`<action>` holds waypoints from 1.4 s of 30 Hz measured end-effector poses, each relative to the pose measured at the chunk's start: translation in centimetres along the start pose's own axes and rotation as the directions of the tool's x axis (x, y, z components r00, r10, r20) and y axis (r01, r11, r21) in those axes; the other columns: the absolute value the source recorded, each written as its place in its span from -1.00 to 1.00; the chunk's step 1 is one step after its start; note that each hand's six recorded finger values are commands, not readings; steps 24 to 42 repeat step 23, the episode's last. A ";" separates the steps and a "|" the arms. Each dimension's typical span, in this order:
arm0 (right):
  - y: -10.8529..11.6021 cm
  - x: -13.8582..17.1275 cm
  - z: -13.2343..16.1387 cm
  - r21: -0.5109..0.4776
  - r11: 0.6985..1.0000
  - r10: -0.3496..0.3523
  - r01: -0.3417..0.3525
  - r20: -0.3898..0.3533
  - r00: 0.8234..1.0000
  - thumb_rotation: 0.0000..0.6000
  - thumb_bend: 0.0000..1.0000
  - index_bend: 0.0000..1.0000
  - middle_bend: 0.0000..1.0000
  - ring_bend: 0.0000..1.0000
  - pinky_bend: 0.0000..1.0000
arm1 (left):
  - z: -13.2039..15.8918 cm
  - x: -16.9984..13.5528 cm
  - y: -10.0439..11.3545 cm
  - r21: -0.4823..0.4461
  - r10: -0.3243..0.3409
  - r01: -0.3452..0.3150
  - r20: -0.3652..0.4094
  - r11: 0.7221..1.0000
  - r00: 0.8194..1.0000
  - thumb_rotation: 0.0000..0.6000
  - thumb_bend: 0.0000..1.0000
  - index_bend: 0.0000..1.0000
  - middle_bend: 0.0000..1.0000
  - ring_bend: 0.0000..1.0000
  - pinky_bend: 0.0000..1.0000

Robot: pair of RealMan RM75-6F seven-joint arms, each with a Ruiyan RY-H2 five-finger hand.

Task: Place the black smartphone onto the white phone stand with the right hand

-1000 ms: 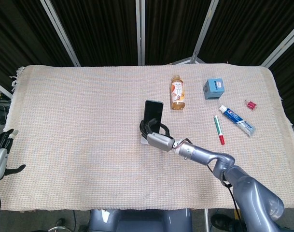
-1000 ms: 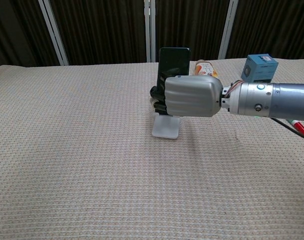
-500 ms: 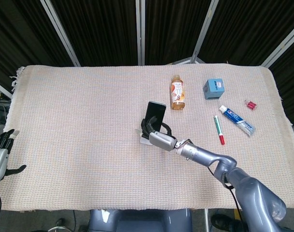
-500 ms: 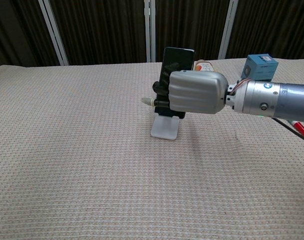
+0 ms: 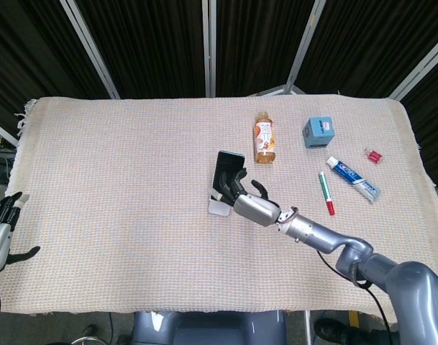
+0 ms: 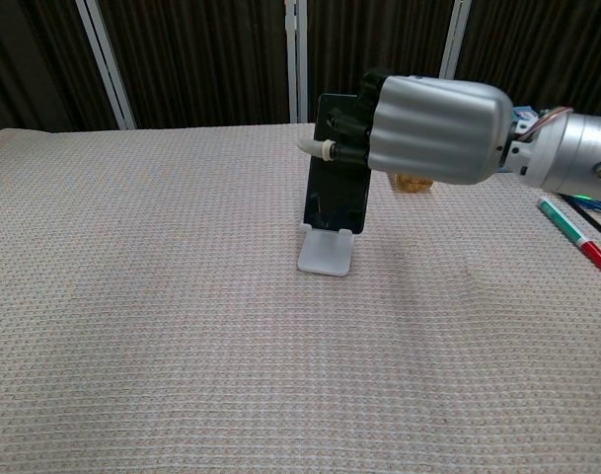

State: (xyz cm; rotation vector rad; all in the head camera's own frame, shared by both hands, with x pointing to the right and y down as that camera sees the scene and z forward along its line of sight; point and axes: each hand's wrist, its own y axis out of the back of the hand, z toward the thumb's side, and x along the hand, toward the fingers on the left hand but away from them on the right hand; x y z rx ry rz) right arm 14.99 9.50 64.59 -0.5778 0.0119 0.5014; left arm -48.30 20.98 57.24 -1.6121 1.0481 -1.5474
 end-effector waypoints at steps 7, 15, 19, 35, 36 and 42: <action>0.0 5.9 -4.9 -0.192 0.976 0.138 -0.104 0.177 0.974 1.00 -0.70 -1.00 -0.61 -0.11 -0.46 | 0.7 -0.7 0.8 -0.015 0.028 -0.028 0.038 1.000 0.999 1.00 -1.00 -1.00 -1.00 -1.00 -1.00; -0.4 15.9 -7.2 -0.641 0.742 0.492 -0.198 0.320 0.809 1.00 -1.00 -1.00 -1.00 -0.84 -1.00 | 1.5 -1.7 1.3 -0.014 0.078 -0.077 0.087 0.997 0.993 1.00 -1.00 -1.00 -1.00 -1.00 -1.00; 0.1 21.3 -6.9 -0.805 0.560 0.673 -0.197 0.303 0.675 1.00 -1.00 -1.00 -1.00 -1.00 -1.00 | 1.6 -2.1 1.5 -0.016 0.087 -0.085 0.093 0.996 0.992 1.00 -1.00 -1.00 -1.00 -1.00 -1.00; 0.7 25.2 -5.9 -0.874 0.445 0.766 -0.195 0.259 0.588 1.00 -1.00 -1.00 -1.00 -1.00 -1.00 | 1.5 -2.6 1.7 -0.020 0.096 -0.095 0.096 0.995 0.991 1.00 -1.00 -1.00 -1.00 -1.00 -1.00; 0.7 25.2 -5.9 -0.874 0.445 0.766 -0.195 0.259 0.588 1.00 -1.00 -1.00 -1.00 -1.00 -1.00 | 1.5 -2.6 1.7 -0.020 0.096 -0.095 0.096 0.995 0.991 1.00 -1.00 -1.00 -1.00 -1.00 -1.00; 0.7 25.2 -5.9 -0.874 0.445 0.766 -0.195 0.259 0.588 1.00 -1.00 -1.00 -1.00 -1.00 -1.00 | 1.5 -2.6 1.7 -0.020 0.096 -0.095 0.096 0.995 0.991 1.00 -1.00 -1.00 -1.00 -1.00 -1.00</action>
